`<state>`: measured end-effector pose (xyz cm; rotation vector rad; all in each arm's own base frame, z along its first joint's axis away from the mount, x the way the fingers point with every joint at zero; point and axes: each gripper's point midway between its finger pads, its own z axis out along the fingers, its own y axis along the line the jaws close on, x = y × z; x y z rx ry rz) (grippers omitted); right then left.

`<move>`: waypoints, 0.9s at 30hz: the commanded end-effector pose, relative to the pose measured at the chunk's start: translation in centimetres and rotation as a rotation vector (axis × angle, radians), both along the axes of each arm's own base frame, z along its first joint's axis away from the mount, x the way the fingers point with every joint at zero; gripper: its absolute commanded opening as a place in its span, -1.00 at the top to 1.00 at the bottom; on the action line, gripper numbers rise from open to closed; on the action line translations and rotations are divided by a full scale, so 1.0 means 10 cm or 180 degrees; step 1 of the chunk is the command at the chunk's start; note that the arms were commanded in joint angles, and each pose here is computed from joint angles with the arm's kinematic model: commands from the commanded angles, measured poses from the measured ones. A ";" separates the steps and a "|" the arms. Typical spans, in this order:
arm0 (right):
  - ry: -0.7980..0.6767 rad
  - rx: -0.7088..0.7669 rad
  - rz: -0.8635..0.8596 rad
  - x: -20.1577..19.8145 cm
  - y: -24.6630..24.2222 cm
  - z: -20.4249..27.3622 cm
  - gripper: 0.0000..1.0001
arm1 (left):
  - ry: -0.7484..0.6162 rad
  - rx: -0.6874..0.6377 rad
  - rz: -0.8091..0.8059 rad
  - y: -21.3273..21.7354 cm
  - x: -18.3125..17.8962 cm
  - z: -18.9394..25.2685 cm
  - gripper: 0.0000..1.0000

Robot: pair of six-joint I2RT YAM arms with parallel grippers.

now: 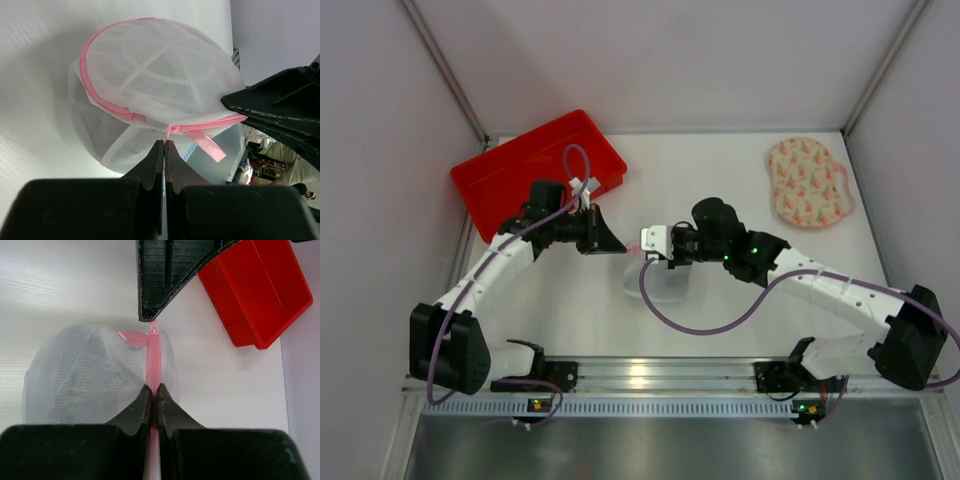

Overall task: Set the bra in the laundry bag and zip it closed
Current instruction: Zip the zipper on the laundry bag, then place the laundry bag at the center of the board.

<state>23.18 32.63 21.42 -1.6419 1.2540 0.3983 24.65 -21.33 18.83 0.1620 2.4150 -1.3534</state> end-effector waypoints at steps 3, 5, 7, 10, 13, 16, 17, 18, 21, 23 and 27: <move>-0.0200 0.0405 0.0034 -0.03 -0.01 0.51 1.00 | -0.0327 0.0163 0.0188 0.16 0.20 0.05 1.00; -0.0197 0.0406 -0.0004 -0.01 -0.02 0.51 1.00 | -0.0347 0.0059 0.0085 0.12 0.14 0.12 1.00; -0.0196 0.0420 -0.0099 0.04 -0.03 0.51 1.00 | -0.0397 -0.0020 0.0007 0.10 0.10 0.20 0.92; -0.0181 0.0443 -0.0285 0.17 -0.11 0.54 1.00 | -0.0626 0.0002 0.0028 0.12 0.11 0.34 0.01; -0.0185 0.0424 -0.0545 0.43 -0.28 0.57 1.00 | -0.0928 0.0078 0.0106 0.16 0.20 0.53 -0.62; -0.0371 0.0381 -0.0774 0.79 -0.52 0.62 1.00 | -0.1143 0.0101 0.0145 0.17 0.29 0.72 -0.96; -0.0391 0.0333 -0.0843 0.90 -0.59 0.58 1.00 | -0.1153 0.0111 0.0148 0.16 0.32 0.73 -0.97; -0.0522 0.0290 -0.0934 1.07 -0.73 0.63 1.00 | -0.1179 0.0119 0.0144 0.16 0.33 0.74 -0.96; -0.0713 0.0231 -0.1182 1.49 -0.97 0.71 1.00 | -0.1209 0.0169 0.0180 0.18 0.42 0.75 -0.97; -0.0776 0.0113 -0.1352 1.79 -1.09 0.63 1.00 | -0.1206 0.0216 0.0224 0.19 0.48 0.73 -0.97; -0.1246 -0.0134 -0.1628 2.47 -1.45 0.79 1.00 | -0.1231 0.0287 0.0269 0.20 0.59 0.72 -0.97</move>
